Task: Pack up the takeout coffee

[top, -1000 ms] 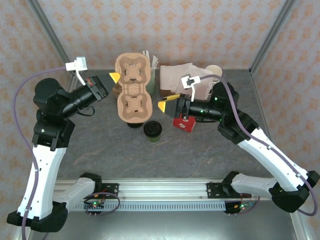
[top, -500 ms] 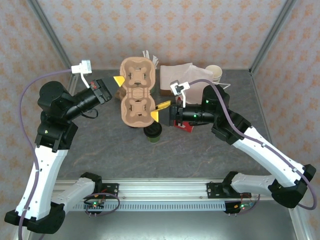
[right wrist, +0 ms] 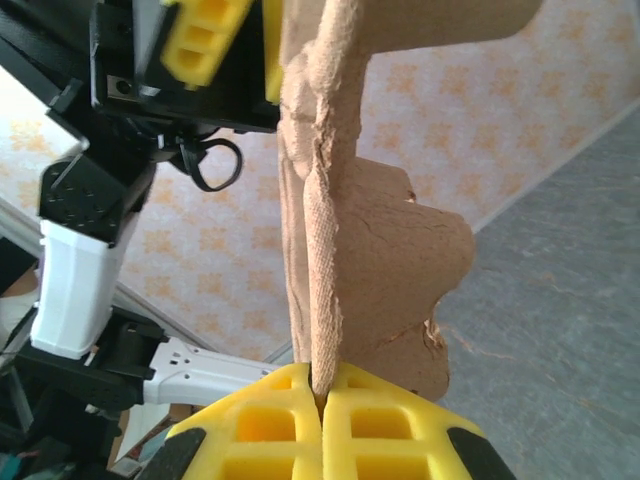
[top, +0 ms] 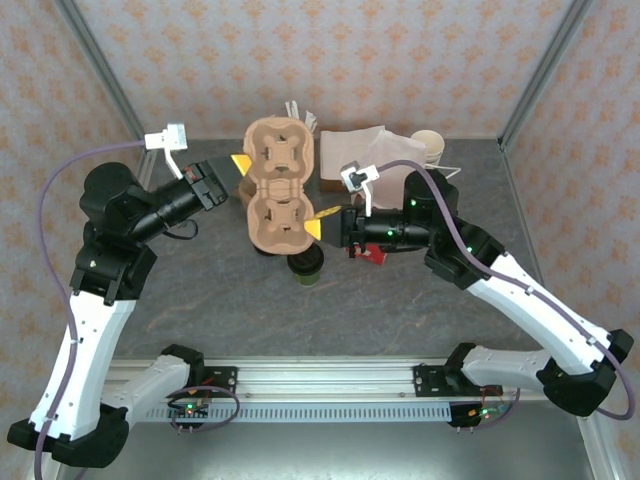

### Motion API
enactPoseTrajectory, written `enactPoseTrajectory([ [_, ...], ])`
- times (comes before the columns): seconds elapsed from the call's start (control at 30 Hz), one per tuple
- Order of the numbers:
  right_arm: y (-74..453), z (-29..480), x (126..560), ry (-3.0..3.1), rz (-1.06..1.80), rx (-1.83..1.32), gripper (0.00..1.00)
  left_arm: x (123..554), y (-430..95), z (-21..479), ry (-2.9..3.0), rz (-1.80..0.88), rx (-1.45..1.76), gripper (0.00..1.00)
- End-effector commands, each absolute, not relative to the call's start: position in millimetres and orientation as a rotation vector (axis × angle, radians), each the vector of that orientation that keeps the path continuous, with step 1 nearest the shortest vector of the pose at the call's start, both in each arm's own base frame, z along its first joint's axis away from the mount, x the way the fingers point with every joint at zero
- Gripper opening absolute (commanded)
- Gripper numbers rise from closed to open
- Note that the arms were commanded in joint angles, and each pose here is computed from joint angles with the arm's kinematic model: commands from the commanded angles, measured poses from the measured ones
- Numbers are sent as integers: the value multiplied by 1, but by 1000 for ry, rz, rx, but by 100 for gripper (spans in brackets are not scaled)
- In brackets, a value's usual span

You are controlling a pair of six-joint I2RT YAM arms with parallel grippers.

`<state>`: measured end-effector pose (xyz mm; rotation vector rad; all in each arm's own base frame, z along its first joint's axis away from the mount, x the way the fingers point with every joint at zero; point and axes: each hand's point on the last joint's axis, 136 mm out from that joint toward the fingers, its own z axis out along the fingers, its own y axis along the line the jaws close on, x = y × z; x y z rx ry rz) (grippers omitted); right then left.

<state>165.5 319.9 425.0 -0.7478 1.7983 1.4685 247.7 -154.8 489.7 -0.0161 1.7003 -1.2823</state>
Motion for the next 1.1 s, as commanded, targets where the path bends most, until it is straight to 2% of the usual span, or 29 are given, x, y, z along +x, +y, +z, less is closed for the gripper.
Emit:
enactPoseTrajectory([
  [0.0,294,443,163,1781,1337,-704,0,234,-145,495,1703,-1116,64,64],
  [0.07,281,437,167,1836,1252,-654,0,230,-141,495,1718,-1026,112,72],
  [0.33,243,414,178,2044,1032,-510,0,210,-134,522,1625,-832,299,86],
  [0.63,229,412,167,2144,1011,-488,0,194,-175,525,1574,-738,640,84],
  [0.87,231,405,166,2190,1005,-500,0,191,-242,475,1605,-469,1058,81],
  [1.07,232,399,162,2222,1015,-525,0,208,-270,438,1598,-308,1267,84],
])
